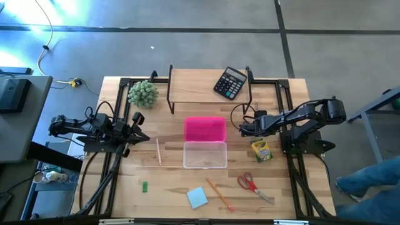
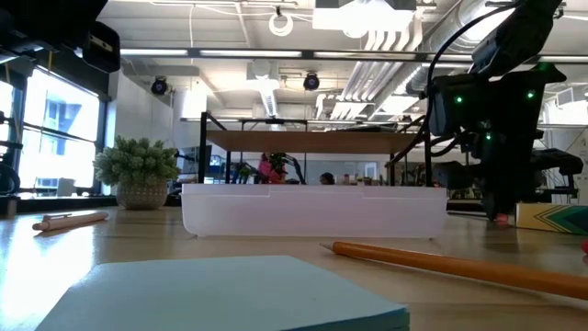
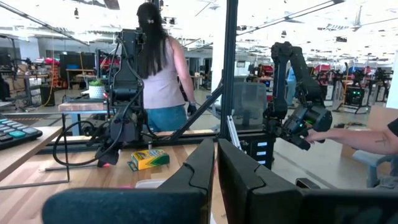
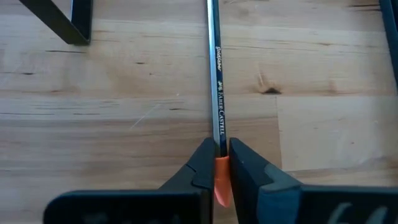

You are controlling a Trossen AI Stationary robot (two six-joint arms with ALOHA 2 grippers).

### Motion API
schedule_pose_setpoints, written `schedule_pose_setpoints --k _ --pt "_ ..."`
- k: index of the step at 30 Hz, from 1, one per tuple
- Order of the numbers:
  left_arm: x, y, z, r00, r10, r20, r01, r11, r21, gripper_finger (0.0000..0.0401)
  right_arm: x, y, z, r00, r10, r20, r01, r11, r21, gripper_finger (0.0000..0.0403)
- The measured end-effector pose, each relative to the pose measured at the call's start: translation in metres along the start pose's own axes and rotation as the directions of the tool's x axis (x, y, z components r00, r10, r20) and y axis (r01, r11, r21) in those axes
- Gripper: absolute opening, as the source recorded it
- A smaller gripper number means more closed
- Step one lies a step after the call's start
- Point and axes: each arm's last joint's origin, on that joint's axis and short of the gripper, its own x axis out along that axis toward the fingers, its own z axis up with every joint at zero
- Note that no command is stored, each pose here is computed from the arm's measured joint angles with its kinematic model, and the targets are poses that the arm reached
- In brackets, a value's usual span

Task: Pack school essentials
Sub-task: Put the black pencil into the supply box

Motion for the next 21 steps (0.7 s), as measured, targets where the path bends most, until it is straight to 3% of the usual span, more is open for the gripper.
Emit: schedule_pose_setpoints --k 21 --pt "0.000 0.000 0.000 1.000 0.000 -0.001 0.000 1.000 0.000 0.0012 -0.023 -0.022 0.011 1.000 0.022 0.012 -0.022 0.999 0.027 0.0016"
